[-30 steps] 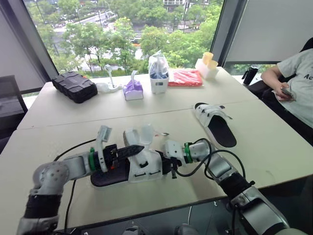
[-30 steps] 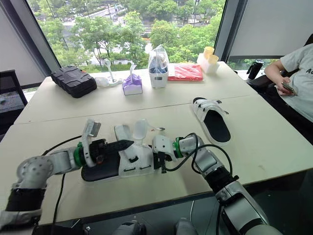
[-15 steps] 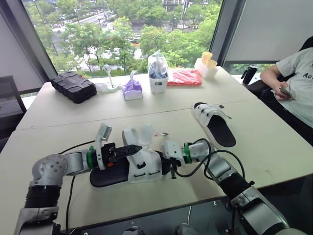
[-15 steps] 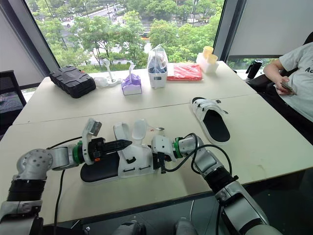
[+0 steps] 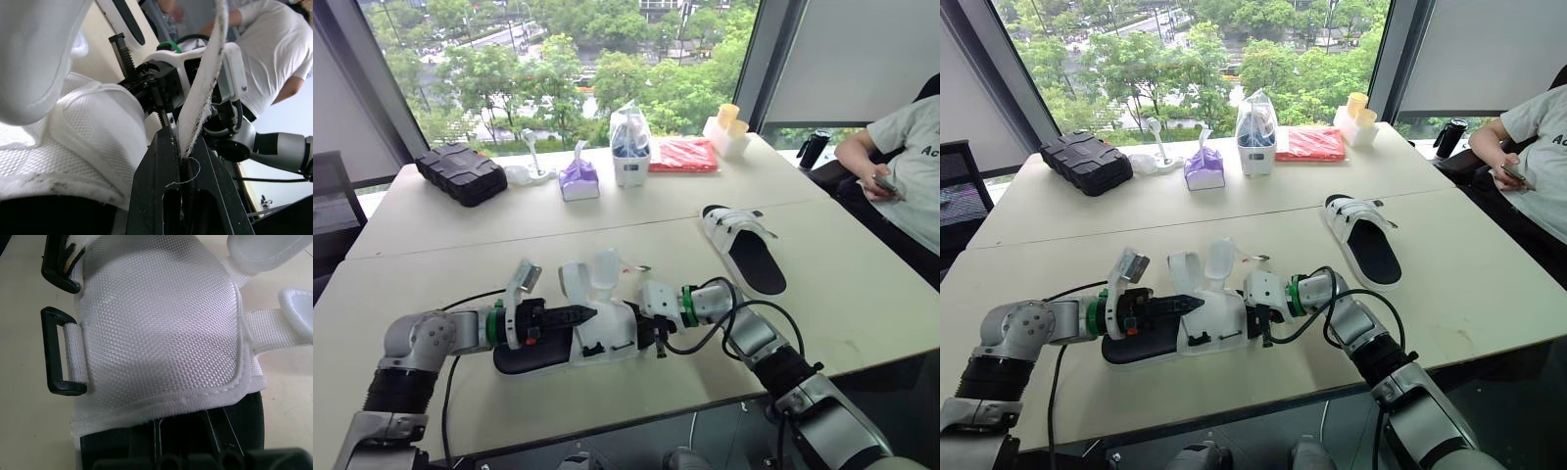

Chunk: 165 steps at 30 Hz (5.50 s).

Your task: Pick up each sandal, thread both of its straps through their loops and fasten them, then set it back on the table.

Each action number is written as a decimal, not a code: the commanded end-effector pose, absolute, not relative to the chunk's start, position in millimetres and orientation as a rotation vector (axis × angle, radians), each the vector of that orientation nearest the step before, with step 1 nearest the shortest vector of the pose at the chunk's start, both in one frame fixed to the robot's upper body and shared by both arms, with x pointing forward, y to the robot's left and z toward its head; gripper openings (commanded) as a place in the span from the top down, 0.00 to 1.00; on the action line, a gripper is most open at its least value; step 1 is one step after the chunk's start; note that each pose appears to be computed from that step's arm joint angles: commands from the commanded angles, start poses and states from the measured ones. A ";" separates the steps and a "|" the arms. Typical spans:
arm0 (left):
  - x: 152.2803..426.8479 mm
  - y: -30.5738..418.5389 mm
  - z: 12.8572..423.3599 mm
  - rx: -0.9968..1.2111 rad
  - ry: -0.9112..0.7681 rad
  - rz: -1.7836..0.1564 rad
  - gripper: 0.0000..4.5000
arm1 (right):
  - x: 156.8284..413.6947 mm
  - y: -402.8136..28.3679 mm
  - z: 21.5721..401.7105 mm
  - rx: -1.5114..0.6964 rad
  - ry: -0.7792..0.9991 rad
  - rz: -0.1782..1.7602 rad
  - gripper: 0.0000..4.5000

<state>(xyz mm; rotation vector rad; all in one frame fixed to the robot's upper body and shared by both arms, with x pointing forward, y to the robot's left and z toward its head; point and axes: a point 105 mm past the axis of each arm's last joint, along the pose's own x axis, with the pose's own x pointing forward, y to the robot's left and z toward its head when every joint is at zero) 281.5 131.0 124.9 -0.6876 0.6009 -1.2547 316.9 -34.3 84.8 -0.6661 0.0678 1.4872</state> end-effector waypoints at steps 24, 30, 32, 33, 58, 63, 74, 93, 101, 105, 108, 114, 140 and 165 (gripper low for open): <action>257.9 110.3 129.5 -0.265 0.522 -1.470 0.98 | 317.7 -54.3 54.9 -0.689 0.231 1.433 1.00; 255.9 109.4 113.6 -0.149 0.518 -1.442 0.98 | 318.4 -53.6 55.0 -0.689 0.229 1.431 1.00; 257.2 110.3 110.7 -0.137 0.514 -1.429 0.98 | 318.5 -53.3 55.1 -0.689 0.229 1.431 1.00; 256.1 111.7 109.1 -0.128 0.519 -1.428 0.98 | 318.4 -53.1 55.1 -0.689 0.228 1.432 1.00; 200.5 161.1 125.8 -0.075 0.527 -1.350 0.01 | 319.8 -52.9 54.0 -0.703 0.222 1.434 1.00; 209.0 158.2 112.8 -0.061 0.440 -1.302 0.01 | 319.9 -53.0 54.3 -0.705 0.221 1.434 1.00; 210.0 138.4 86.8 -0.039 0.362 -1.325 0.01 | 321.2 -53.1 56.4 -0.709 0.222 1.432 1.00; 193.9 169.6 107.3 -0.036 0.373 -1.267 0.01 | 321.6 -53.0 56.6 -0.715 0.223 1.442 1.00; 193.5 155.2 101.3 -0.025 0.364 -1.306 0.01 | 322.8 -53.3 56.8 -0.719 0.222 1.443 1.00; 194.8 146.7 94.2 -0.014 0.362 -1.335 0.01 | 322.4 -55.6 56.4 -0.721 0.227 1.441 1.00; 196.2 143.2 90.8 -0.009 0.356 -1.342 0.01 | 322.2 -55.8 56.2 -0.721 0.228 1.440 1.00; 202.9 136.1 87.8 0.016 0.318 -1.342 0.01 | 322.0 -55.6 56.9 -0.717 0.228 1.439 1.00; 211.8 116.3 64.1 -0.011 0.262 -1.297 0.79 | 319.2 -57.1 56.1 -0.715 0.231 1.434 1.00; 149.4 122.2 52.7 0.079 0.427 -1.543 0.99 | 315.1 -56.2 54.9 -0.708 0.233 1.438 1.00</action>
